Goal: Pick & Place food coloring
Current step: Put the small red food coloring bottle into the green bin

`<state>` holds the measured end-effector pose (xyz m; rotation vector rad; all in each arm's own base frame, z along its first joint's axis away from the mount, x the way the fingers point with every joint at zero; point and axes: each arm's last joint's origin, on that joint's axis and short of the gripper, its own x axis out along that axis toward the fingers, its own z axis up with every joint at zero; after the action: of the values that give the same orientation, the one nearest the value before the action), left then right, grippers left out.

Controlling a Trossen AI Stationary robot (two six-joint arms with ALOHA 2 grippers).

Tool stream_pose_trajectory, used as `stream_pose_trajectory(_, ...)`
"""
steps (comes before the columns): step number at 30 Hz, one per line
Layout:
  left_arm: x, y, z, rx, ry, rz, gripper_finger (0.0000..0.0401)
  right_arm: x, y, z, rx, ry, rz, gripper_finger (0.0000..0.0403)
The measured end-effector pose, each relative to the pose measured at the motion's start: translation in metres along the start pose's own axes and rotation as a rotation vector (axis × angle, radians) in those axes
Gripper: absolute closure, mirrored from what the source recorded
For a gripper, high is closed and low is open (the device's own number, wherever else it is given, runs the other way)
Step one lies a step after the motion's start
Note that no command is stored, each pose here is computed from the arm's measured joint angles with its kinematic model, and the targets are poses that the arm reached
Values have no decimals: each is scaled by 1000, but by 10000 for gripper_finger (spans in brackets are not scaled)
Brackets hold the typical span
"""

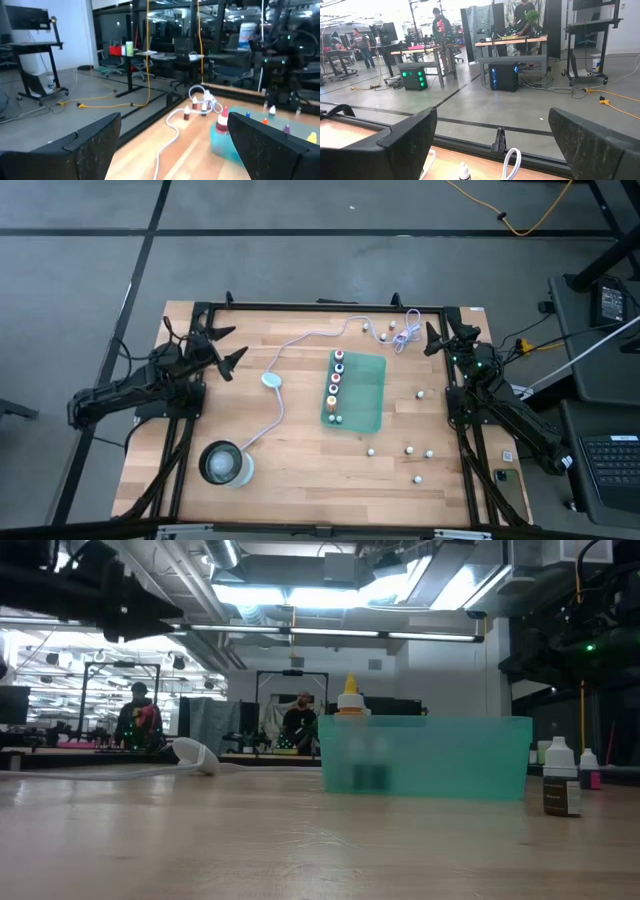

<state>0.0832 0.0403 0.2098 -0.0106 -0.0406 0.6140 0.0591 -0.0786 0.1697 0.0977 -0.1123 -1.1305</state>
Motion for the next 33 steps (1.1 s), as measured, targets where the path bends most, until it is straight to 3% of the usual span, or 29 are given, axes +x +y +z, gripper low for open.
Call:
stream_pose_trajectory(19, 3, 4, -39, -1, 75, 55, 40, 0, 0, 0, 0, 0, -1, 19)
stream_pose_trajectory(33, 5, 8, -41, -18, 101, 95, 40, 0, 0, 0, 0, 0, 0, 19)
